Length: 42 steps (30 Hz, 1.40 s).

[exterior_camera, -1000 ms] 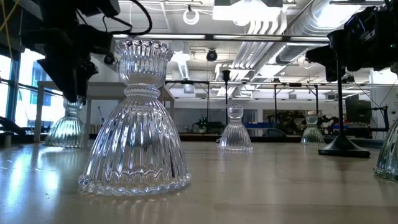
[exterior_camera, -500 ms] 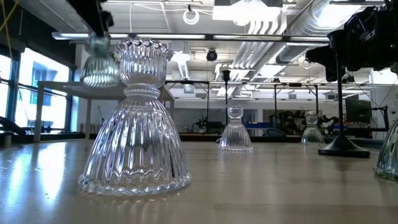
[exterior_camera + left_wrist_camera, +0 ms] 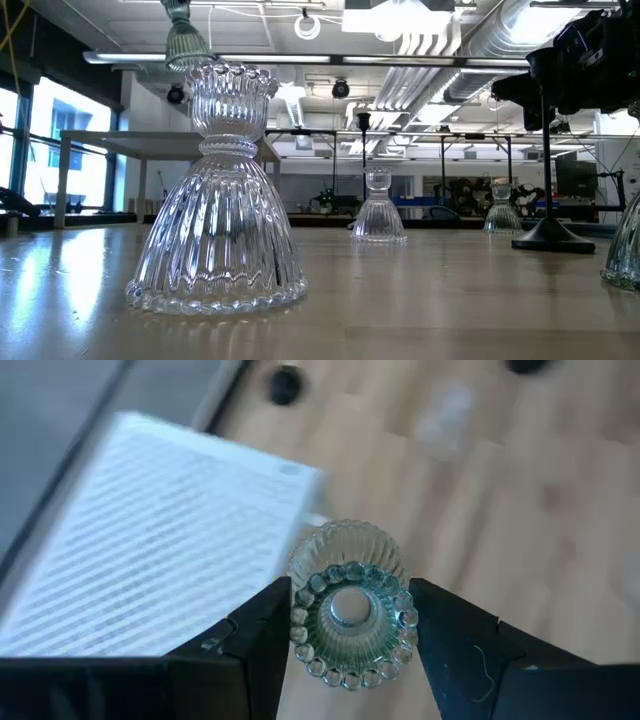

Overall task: Pick & Place candle stick holders
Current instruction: Put the left green candle holder on the shelf

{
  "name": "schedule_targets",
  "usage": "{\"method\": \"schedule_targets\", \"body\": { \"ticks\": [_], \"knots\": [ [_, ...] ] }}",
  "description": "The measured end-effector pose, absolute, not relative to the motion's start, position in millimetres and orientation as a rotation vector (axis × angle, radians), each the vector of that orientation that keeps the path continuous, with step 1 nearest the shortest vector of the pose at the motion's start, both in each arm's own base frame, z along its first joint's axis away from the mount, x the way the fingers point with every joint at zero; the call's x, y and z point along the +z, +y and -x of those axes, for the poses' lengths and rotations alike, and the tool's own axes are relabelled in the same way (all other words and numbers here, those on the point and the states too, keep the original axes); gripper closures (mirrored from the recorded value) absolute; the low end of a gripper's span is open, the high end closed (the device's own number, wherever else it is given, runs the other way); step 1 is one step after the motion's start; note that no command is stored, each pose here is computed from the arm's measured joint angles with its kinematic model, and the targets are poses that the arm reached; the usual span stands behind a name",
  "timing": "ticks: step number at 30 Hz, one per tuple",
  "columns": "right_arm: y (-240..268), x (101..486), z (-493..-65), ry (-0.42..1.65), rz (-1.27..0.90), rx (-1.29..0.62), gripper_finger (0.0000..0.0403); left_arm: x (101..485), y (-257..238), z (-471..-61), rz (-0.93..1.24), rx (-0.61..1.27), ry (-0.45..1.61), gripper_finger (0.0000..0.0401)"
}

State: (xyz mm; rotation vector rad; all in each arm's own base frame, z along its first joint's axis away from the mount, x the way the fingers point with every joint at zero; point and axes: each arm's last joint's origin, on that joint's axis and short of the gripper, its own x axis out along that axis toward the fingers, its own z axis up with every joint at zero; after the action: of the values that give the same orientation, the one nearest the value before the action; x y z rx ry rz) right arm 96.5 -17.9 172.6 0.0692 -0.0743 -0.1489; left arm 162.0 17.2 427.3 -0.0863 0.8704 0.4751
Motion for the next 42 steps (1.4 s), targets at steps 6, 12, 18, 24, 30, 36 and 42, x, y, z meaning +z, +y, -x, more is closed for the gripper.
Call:
{"method": "schedule_targets", "body": {
  "ticks": [6,12,18,24,30,36,42],
  "knots": [
    [-18,173,-96,-0.074,-0.059,-0.149,0.0402,433,55,-153,0.129,0.648,0.866,0.0219],
    [-18,173,-96,-0.073,-0.051,-0.150,0.0403,426,102,-151,0.195,0.797,0.918,0.0219],
    [-18,173,-96,-0.073,-0.051,-0.149,0.0403,409,155,-154,0.283,0.892,0.999,0.0219],
    [-18,173,-97,-0.073,-0.051,-0.149,0.0402,393,198,-150,0.400,0.988,1.117,0.0219],
    [-18,173,-96,-0.073,-0.052,-0.149,0.0402,399,222,-145,0.437,1.081,1.124,0.0219],
    [-17,173,-97,-0.072,-0.053,-0.133,0.0403,398,237,-129,0.512,1.142,1.106,0.0219],
    [-17,173,-97,-0.072,-0.053,-0.131,0.0403,397,245,-114,0.593,1.143,1.081,0.0219]
  ]
}}
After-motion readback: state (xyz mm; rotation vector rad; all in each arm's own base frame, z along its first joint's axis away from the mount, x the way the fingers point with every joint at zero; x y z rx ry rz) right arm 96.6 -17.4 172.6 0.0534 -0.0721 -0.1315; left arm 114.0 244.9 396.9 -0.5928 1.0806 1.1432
